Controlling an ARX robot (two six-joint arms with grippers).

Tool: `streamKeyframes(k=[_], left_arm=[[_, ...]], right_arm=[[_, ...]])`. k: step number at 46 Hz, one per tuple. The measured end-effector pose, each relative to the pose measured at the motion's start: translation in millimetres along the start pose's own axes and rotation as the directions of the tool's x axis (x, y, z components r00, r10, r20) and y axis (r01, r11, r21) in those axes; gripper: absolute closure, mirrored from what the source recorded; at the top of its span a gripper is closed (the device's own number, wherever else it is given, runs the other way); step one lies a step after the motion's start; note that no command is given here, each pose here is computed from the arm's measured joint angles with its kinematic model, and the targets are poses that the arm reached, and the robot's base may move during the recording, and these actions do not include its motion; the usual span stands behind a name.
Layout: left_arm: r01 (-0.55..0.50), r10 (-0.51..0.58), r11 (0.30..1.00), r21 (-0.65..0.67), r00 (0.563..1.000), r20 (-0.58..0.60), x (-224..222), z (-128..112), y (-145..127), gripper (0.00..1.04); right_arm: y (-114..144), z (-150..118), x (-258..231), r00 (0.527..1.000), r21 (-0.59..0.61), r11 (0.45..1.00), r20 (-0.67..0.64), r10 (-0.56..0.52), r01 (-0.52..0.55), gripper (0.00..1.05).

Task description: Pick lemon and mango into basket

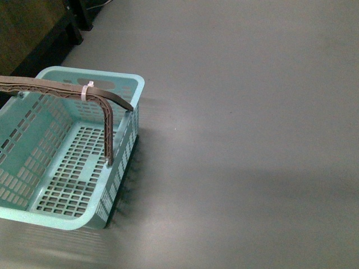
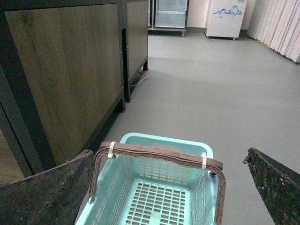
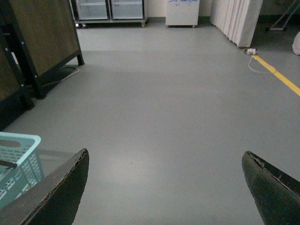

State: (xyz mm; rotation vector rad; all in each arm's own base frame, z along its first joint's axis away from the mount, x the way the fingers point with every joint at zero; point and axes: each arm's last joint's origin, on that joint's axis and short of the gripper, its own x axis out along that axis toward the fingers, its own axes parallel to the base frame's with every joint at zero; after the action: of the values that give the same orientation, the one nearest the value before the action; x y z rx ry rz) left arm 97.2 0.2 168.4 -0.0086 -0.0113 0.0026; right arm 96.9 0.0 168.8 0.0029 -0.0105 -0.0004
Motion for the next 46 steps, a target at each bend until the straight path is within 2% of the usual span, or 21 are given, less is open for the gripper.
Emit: streamKeyframes(k=[22,23,25,28,31,32,39,46], left_arm=[[0.0,0.0,1.0,0.0,1.0,0.0,0,0,0,0.07],[-0.006,0.006,1.0,-0.005,1.0,-0.011,0,0,0,0.07],[-0.061,0.046,0.994,-0.088,0.986,-0.16,1,-1,1,0.07],[-0.184,0.077,0.95,-0.253,0.921,-0.381,5,0,7,0.07],[-0.291,0.078,0.872,-0.394,0.876,-0.476,15,-2,14,0.07],[-0.338,0.077,0.817,-0.466,0.866,-0.493,21,-3,19,0.07],[-0.434,0.087,0.64,-0.635,0.861,-0.501,51,-2,37,0.07],[-0.434,0.053,0.542,-0.72,0.872,-0.487,99,-5,42,0.07]], right_arm=[[0,0,0,1.0,0.0,1.0,0.0,0.0,0.0,0.09],[0,0,0,1.0,0.0,1.0,0.0,0.0,0.0,0.09],[0,0,0,1.0,0.0,1.0,0.0,0.0,0.0,0.09],[0,0,0,1.0,0.0,1.0,0.0,0.0,0.0,0.09],[0,0,0,1.0,0.0,1.0,0.0,0.0,0.0,0.09],[0,0,0,1.0,0.0,1.0,0.0,0.0,0.0,0.09],[0,0,0,1.0,0.0,1.0,0.0,0.0,0.0,0.09],[0,0,0,1.0,0.0,1.0,0.0,0.0,0.0,0.09]])
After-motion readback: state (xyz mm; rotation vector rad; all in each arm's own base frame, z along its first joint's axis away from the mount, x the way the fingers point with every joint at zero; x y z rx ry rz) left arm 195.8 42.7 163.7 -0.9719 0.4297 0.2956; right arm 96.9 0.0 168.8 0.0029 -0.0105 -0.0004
